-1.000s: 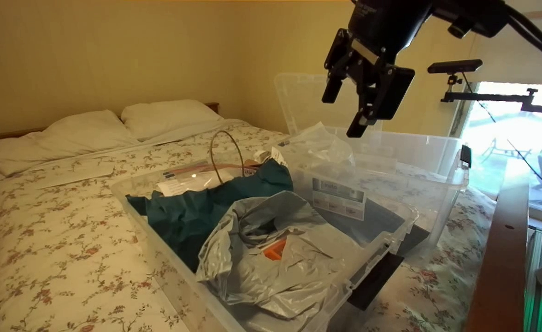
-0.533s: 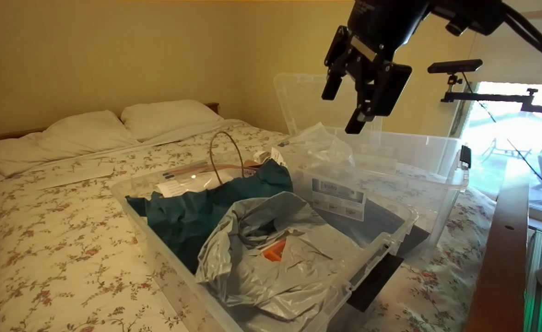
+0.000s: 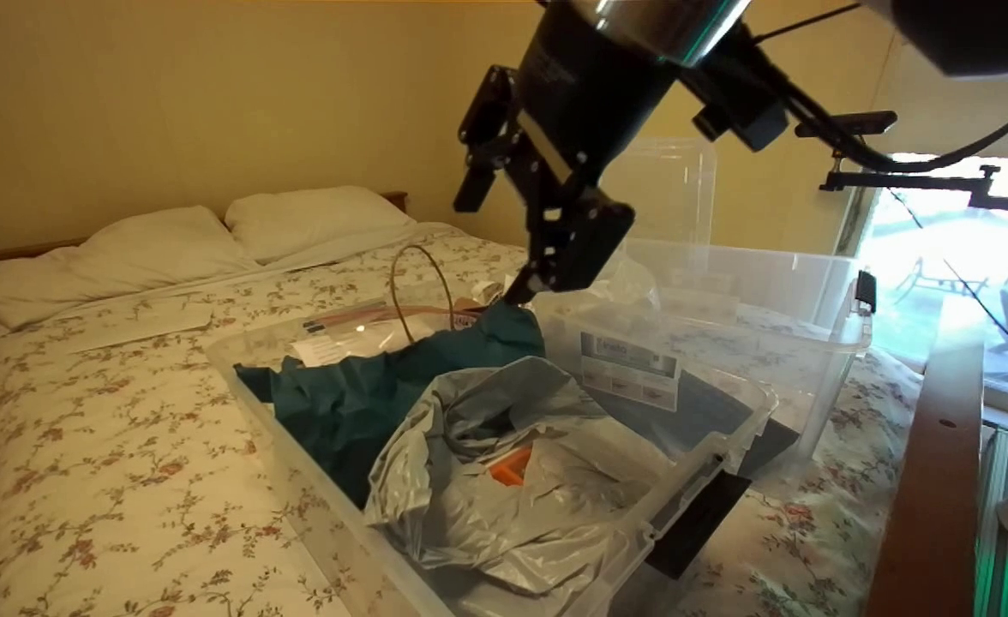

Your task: Put the bag in the basket

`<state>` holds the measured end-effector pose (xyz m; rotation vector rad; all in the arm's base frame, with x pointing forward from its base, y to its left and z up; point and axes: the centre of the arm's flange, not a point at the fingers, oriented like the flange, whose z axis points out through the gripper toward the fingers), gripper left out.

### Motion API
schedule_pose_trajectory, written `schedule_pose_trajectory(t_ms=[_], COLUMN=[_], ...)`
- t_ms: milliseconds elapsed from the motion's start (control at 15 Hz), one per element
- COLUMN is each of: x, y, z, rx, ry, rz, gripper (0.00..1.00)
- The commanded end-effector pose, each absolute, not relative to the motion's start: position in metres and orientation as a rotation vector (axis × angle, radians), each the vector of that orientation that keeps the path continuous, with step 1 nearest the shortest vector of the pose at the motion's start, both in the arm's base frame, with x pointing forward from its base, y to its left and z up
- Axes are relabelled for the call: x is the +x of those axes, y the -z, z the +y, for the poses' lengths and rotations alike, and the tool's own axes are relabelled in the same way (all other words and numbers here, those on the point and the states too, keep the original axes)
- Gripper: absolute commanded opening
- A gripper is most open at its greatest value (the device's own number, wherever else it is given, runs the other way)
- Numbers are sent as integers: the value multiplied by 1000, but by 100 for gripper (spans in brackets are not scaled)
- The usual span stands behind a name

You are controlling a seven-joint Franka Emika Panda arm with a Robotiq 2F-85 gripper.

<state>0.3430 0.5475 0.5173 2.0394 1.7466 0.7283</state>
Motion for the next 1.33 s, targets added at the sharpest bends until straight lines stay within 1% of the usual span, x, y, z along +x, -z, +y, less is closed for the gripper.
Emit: schedule_pose_trajectory(t_ms=[0,333,400,467,667,1000,1267], x=[394,466,468,445,459,510,537], y=[-521,-533,-536,-519,-520,-499,-471], z=[613,605,601,578,574,534,535], rx=[1893,1850,1853,1865,1867,1857,1844], ry=[-794,-742,-724,-753,-722,-571,-516], rz=[1819,1782,1782,1779,1786,1816,1783], gripper=[100,100,100,100,100,100,100])
